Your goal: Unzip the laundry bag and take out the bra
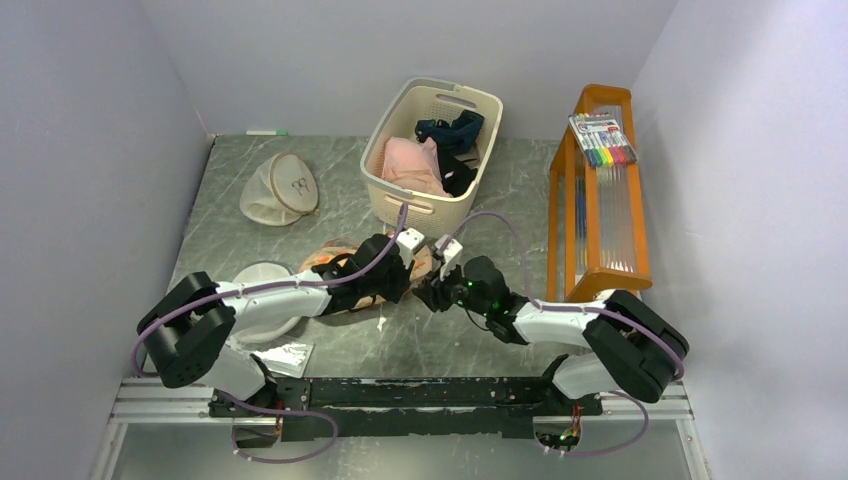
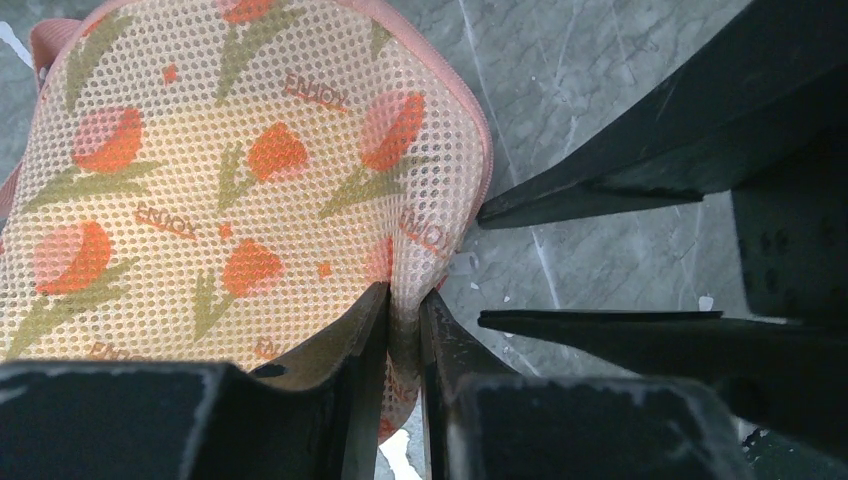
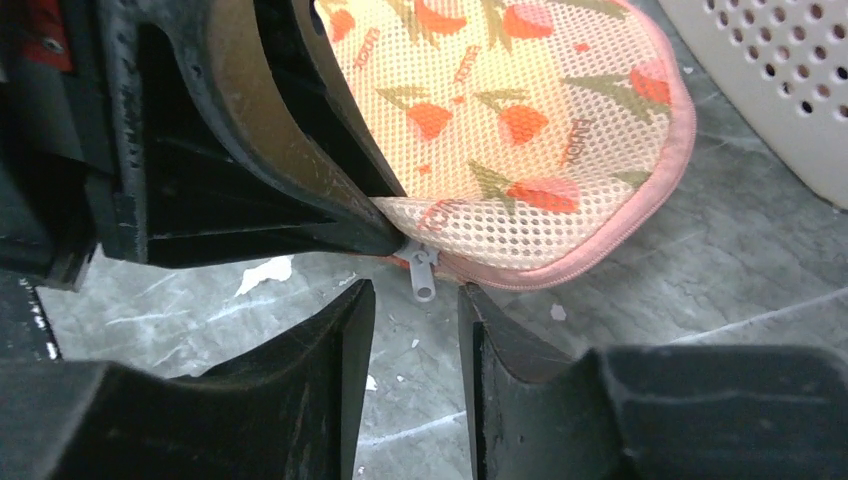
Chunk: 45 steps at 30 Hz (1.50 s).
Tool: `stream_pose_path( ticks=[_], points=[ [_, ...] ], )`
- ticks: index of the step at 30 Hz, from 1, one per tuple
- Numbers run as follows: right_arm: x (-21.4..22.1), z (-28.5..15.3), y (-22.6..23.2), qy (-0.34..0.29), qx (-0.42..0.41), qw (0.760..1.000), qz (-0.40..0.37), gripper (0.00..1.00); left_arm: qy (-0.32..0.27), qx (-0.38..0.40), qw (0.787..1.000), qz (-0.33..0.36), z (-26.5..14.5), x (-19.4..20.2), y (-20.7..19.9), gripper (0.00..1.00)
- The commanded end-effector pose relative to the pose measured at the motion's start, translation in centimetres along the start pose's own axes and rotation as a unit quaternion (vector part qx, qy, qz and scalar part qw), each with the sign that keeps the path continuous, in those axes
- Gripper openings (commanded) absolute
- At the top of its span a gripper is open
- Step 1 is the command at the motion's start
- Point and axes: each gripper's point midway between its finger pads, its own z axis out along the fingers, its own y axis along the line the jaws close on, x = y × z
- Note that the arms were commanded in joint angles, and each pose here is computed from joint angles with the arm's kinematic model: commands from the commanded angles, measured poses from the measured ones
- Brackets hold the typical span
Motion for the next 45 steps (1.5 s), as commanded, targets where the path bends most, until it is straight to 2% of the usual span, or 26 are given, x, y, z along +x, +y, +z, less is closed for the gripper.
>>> stream_pose_path(
  ticks=[1,12,25,36,39,40,41,45],
  points=[
    [0.2,0.8,-1.2,0.019,0.068,0.997,-0.040,0.35,-0.010,0.026,1.000,-0.013,0.1,-0.9,-1.0,0.27],
    [0.3,1.3,-0.9,0.024,0.107,0.992,-0.055,0.31,-0.008,0.047,0.999,-0.018,-0.1,-0.6,-1.7,0.27],
    [-0.3,0.4,-2.1,0.002,0.151,0.988,-0.035,0.00,-0.004,0.053,0.998,-0.019,-0.6,0.2,-1.7,0.27],
    [-0.2,-0.7,-4.3,-0.001,0.202,0.979,-0.014,0.00,0.001,0.051,0.999,-0.005,-1.0,0.7,-1.5,0.25],
    [-0.1,-0.8,-4.3,0.000,0.197,0.980,-0.014,0.00,0.006,0.046,0.999,-0.004,-1.0,1.0,-1.2,0.20],
    [0.0,-0.8,-4.2,0.001,0.194,0.981,-0.015,0.00,0.007,0.043,0.999,-0.004,-0.9,1.0,-1.1,0.11],
    [0.0,-0.7,-3.9,0.002,0.185,0.983,-0.017,0.00,0.008,0.041,0.999,-0.004,-0.9,1.1,-1.1,0.07],
    [0.8,-0.9,-3.9,0.016,0.182,0.983,-0.013,0.00,0.000,0.025,1.000,-0.006,-1.2,0.6,-0.5,0.07]
  ],
)
